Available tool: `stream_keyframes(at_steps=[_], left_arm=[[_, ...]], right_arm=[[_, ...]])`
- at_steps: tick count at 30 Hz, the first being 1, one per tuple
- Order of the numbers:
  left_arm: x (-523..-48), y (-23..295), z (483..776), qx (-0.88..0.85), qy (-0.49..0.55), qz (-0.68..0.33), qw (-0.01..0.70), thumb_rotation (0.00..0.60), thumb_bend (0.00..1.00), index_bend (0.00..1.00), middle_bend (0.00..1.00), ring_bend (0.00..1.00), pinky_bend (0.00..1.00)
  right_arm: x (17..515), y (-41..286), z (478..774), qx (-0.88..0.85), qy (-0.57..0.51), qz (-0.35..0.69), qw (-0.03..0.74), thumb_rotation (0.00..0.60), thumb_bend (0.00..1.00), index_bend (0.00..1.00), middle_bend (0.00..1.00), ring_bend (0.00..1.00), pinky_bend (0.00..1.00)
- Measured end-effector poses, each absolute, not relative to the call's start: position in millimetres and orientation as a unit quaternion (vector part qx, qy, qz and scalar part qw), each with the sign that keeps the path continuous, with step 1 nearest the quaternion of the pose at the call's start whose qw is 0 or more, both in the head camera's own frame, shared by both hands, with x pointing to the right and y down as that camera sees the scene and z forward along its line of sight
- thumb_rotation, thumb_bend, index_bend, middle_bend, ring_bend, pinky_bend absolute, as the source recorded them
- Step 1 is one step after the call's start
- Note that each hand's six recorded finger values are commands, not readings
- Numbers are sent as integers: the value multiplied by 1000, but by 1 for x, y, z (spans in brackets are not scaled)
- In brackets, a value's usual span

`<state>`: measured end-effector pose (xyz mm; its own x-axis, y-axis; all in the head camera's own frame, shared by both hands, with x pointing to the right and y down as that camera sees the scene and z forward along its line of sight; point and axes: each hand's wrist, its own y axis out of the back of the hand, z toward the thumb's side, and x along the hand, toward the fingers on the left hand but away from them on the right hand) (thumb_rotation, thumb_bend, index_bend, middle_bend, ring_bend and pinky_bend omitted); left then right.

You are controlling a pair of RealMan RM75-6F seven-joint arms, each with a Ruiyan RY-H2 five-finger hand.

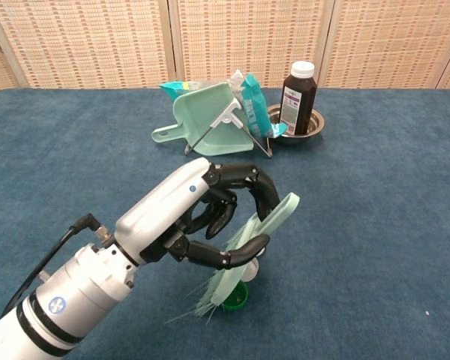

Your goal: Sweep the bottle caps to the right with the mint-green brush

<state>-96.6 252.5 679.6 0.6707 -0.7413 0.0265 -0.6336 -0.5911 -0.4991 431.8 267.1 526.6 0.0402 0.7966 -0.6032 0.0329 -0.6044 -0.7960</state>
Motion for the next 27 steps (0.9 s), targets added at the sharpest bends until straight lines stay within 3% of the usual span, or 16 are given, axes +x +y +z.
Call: stream_keyframes(at_steps=[4, 10, 21, 25, 27], left_arm=[[-100, 243, 673, -872, 396, -112, 266, 600, 732, 751, 879, 794, 919], [-142, 216, 669, -831, 403, -144, 356, 600, 729, 752, 879, 795, 918], [-254, 196, 688, -729, 303, -324, 521, 600, 695, 737, 858, 794, 917], [-277, 200, 698, -713, 252, -386, 529, 600, 603, 657, 788, 794, 913], [-283, 204, 701, -711, 236, -406, 523, 600, 517, 509, 633, 796, 909]], right_arm=[[433, 267, 525, -651, -320, 615, 310, 600, 208, 0, 0, 0, 0], [432, 268, 525, -653, -318, 614, 311, 600, 208, 0, 0, 0, 0], [426, 268, 529, -653, -311, 614, 315, 600, 208, 0, 0, 0, 0], [423, 269, 531, -655, -308, 613, 316, 600, 208, 0, 0, 0, 0], [422, 269, 531, -655, -307, 613, 317, 600, 208, 0, 0, 0, 0]])
